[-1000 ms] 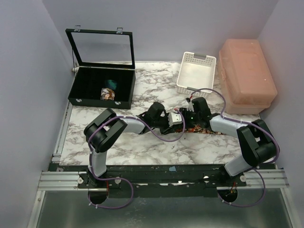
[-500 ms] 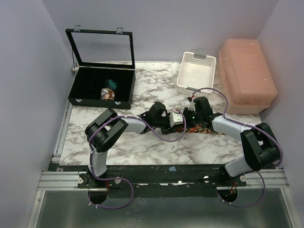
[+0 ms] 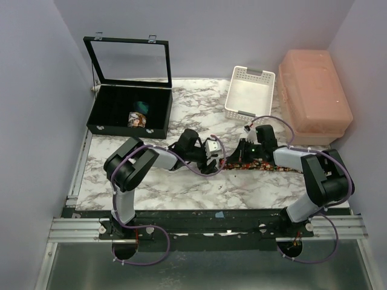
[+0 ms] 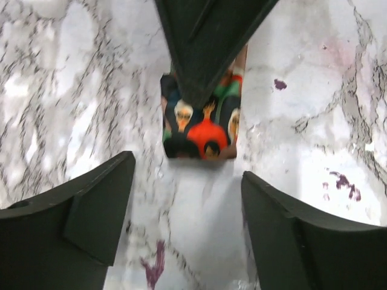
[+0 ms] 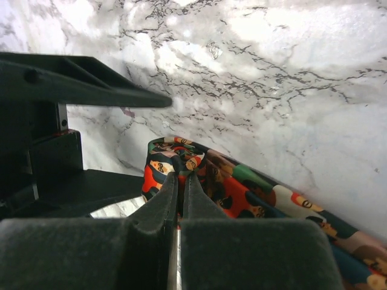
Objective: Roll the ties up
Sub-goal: Roll the tie at the center of the board.
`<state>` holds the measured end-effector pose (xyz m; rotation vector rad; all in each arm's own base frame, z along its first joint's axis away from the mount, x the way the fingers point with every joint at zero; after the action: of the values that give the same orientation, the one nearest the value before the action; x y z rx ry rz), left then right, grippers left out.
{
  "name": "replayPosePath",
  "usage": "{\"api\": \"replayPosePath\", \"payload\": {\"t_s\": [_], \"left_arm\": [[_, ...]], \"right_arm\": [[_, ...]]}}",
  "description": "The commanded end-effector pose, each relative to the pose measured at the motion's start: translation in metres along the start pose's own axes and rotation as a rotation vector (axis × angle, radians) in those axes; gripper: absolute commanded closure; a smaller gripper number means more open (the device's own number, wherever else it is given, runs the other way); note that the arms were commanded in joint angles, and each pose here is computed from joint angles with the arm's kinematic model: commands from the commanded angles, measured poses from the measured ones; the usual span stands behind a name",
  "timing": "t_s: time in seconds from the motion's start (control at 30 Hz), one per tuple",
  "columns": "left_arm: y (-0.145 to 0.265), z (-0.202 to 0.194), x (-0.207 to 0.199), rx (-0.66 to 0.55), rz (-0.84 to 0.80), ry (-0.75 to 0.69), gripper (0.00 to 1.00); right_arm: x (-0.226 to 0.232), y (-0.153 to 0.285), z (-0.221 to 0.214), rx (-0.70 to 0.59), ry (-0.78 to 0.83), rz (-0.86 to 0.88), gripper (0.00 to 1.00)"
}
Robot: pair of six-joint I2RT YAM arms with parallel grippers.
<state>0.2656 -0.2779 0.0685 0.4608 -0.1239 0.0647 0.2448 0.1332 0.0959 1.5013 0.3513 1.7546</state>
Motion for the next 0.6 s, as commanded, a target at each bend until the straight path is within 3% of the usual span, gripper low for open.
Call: {"api": "replayPosePath", "payload": {"t_s": [0.0, 0.33, 0.47, 0.57], "left_arm": [[0.014, -0.012, -0.017, -0.057, -0.049, 0.069, 0.22], [-0.01, -0.02, -0.022, -0.136, -0.019, 0.18, 0.22], [-0.016, -0.029, -0.025, -0.108, 0.004, 0.228, 0.34], [-0.011, -0.033, -0.028, -0.071, 0.033, 0.225, 0.53]], "right_arm": [[-0.033, -0.008, -0.02, 0.082, -0.023, -0.001, 1.0], [-0.031, -0.014, -0.028, 0.06, -0.081, 0.141, 1.0], [-0.032, -0.021, -0.025, 0.051, -0.066, 0.189, 1.0], [-0.031, -0.027, -0.019, 0.047, -0.037, 0.224, 1.0]]}}
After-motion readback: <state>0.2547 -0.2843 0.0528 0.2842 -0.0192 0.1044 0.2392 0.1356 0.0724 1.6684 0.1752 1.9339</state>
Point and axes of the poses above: each gripper's point midway between its finger pads, its own y axis back along the fingers, its own x axis along the line the jaws close on, z = x × y, the point moved 10 cm from there along y, back along the fingers, and after that the axes turned 12 degrees about -y, right-handed, at the moved point
